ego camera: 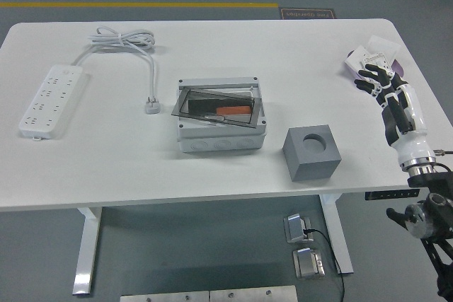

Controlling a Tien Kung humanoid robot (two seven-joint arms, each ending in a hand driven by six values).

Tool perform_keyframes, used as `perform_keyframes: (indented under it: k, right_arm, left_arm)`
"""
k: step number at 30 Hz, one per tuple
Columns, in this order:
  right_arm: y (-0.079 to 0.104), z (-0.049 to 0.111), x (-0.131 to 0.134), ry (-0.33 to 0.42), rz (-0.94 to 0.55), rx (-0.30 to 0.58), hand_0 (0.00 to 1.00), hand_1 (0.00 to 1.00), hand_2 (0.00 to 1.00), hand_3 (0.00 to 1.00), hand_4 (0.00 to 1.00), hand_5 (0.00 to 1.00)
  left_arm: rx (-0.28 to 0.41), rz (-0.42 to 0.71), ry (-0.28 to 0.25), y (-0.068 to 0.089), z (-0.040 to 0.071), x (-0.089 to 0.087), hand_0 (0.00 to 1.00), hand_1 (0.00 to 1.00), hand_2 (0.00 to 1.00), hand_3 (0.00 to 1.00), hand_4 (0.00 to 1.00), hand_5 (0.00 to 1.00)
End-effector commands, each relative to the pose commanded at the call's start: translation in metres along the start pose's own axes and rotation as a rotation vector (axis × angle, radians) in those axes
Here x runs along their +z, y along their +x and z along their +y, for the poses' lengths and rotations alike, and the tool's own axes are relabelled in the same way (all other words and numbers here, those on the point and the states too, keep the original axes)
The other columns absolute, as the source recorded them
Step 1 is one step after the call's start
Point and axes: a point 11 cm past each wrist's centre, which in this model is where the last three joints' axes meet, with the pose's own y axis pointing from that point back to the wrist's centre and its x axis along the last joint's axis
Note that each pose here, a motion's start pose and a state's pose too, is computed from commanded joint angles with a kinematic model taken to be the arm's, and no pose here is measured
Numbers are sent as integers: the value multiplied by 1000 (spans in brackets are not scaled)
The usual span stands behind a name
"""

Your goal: Fetch the battery,place it into the box,close the lid of the box

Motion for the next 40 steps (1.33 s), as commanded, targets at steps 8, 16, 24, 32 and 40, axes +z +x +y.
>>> perform_keyframes:
  k: [8, 16, 24, 32, 40]
  right_arm:
    - [3, 3, 3, -2, 3, 18, 749, 646, 691, 700, 939, 732]
    - [2, 5, 6, -5, 0, 29, 746, 641, 687, 694, 938, 730]
    - [-2, 3, 5, 12, -11, 32, 739, 639, 686, 694, 933, 720]
    - [-5, 3, 6, 11, -24, 31, 733, 635, 684, 701, 930, 708]
    - [-5, 3, 6, 11, -23, 30, 728, 636, 684, 707, 926, 697]
  left_arm:
    - [-5, 8, -7, -2, 0, 3, 629, 676, 632, 620, 664, 206]
    - [-6, 11, -6, -3, 0, 2, 629, 676, 632, 619, 663, 207]
    - [-13, 13, -4, -7, 0, 1, 628, 677, 632, 619, 662, 204]
    - [-17, 15, -7, -10, 0, 3, 628, 675, 631, 618, 661, 205]
    - [-17, 16, -3, -10, -1, 1, 628, 676, 631, 618, 661, 204]
